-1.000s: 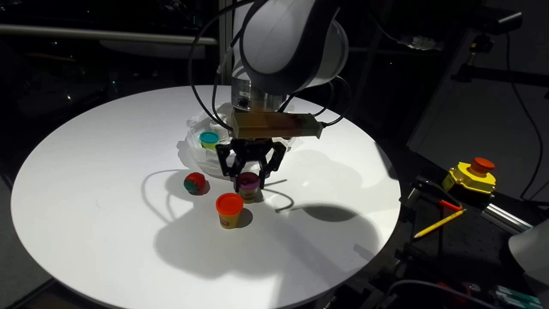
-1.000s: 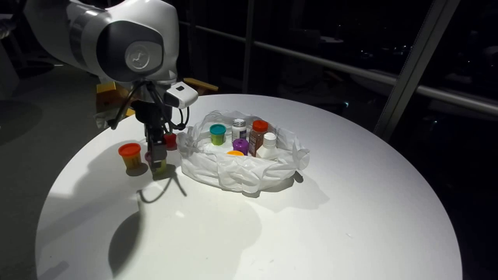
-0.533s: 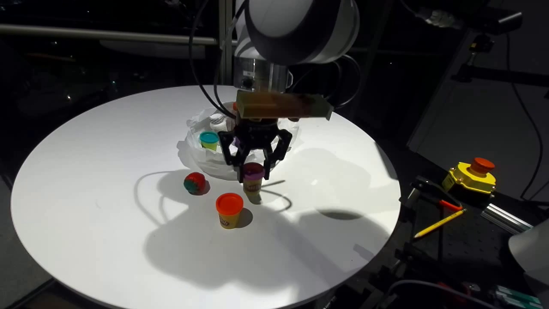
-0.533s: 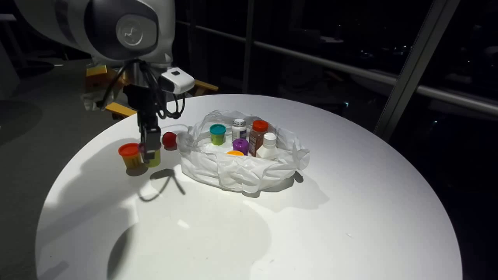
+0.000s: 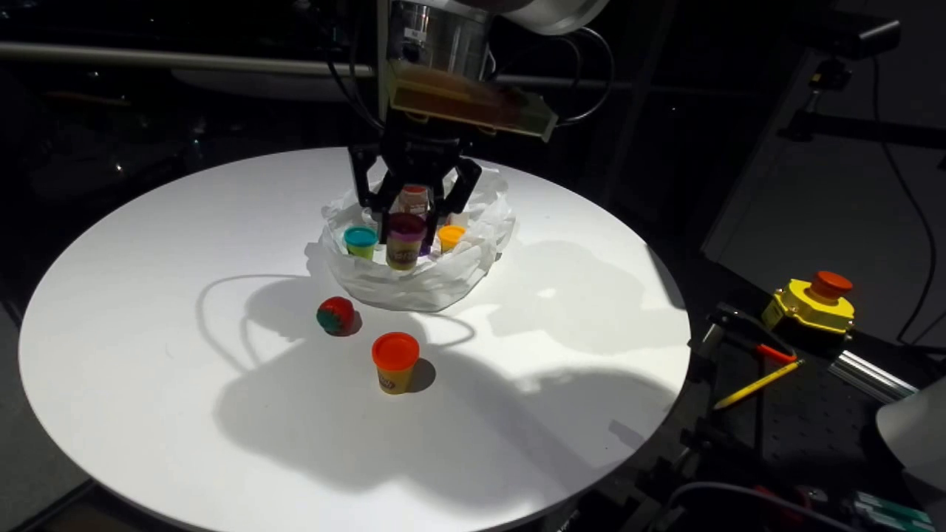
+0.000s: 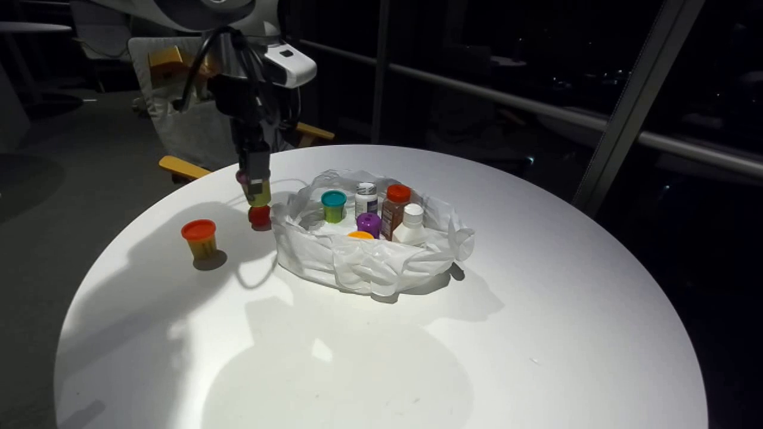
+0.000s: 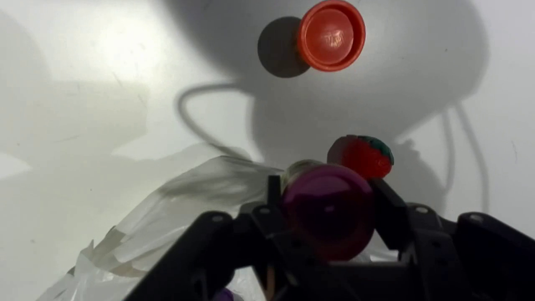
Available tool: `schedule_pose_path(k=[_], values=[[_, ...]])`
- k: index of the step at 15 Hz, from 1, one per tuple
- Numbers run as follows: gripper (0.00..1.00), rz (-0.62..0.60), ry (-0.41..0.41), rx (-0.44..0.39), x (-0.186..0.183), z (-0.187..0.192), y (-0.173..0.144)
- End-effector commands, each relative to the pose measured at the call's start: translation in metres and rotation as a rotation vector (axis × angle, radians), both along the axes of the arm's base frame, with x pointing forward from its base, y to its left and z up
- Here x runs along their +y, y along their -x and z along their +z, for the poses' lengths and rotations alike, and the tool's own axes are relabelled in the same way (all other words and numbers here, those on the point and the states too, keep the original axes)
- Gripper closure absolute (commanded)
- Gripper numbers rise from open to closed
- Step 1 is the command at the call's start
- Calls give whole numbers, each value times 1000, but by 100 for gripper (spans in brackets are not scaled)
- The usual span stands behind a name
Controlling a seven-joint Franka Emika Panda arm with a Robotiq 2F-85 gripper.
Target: Pick up the objects from the table and put them on the plastic
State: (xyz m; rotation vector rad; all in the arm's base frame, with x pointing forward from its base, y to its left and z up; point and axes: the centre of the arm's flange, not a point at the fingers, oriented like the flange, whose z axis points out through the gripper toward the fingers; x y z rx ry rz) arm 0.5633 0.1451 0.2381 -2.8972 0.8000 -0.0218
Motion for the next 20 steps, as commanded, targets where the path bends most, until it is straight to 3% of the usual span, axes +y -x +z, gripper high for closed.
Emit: schedule_pose_path(k=[1,4,9,20], values=[[72,1,37,-88,-11,-5,-40],[72,-13,63,-144,-27,-13,-69],[72,-70,59,-122,-57,-37,-105],[72,-97,44,-24,-98,-60,-103]])
